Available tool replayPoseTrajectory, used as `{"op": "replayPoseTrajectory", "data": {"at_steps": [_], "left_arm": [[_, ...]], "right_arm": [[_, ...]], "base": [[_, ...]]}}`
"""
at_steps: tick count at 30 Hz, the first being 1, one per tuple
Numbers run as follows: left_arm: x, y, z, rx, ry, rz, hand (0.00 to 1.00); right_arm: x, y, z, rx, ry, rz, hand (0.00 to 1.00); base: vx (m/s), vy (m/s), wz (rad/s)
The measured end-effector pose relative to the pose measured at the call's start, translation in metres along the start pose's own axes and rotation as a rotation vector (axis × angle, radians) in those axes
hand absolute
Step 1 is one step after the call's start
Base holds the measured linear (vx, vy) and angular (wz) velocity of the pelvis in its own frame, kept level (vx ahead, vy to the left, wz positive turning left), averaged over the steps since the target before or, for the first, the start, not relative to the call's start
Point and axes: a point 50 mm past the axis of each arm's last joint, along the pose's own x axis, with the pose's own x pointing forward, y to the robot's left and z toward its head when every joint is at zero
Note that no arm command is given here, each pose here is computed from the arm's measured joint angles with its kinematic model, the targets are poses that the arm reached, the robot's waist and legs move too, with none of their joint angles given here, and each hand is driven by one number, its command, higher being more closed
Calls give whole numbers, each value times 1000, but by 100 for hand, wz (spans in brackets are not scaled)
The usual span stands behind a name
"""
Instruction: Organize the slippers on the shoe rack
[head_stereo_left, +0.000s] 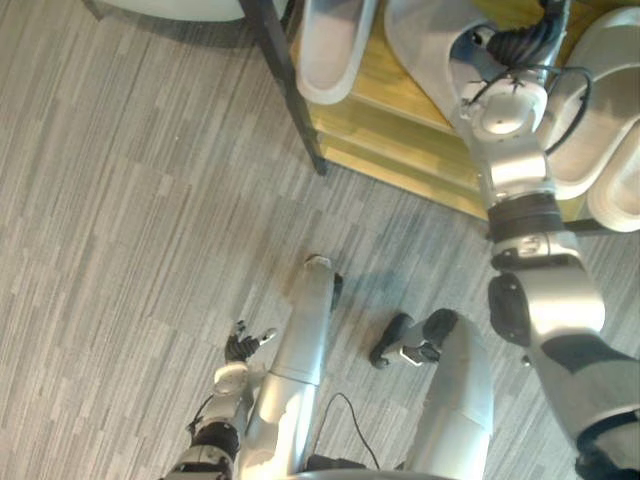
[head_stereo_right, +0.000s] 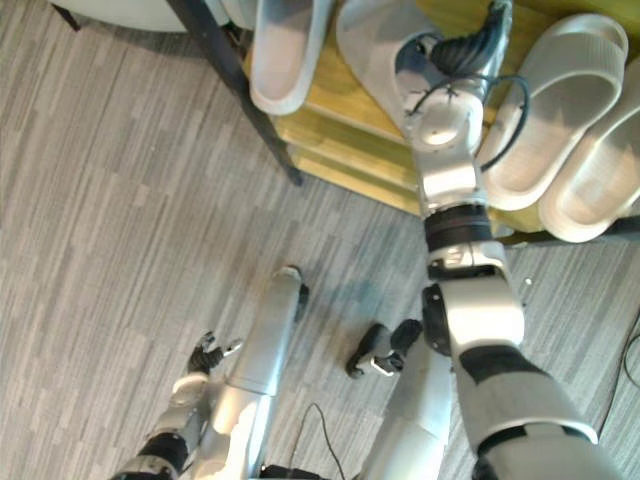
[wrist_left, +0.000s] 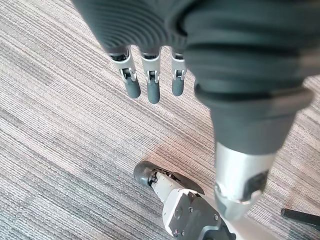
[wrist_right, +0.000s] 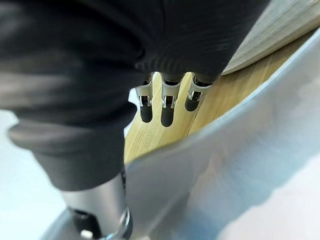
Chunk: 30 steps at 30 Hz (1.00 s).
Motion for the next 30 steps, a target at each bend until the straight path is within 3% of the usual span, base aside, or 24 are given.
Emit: {"op": "replayPoseTrajectory", "data": {"at_steps": [17, 30], "left_arm": [[1, -1, 2, -5, -4, -2, 0], [1, 4, 2, -54, 2, 22, 0]], "right_arm": [[-8, -1, 0, 126, -2, 17, 0], [-35, 24, -17, 162, 34, 151, 0]], "base": [[-2, 7, -1], [-7, 10, -3]]}}
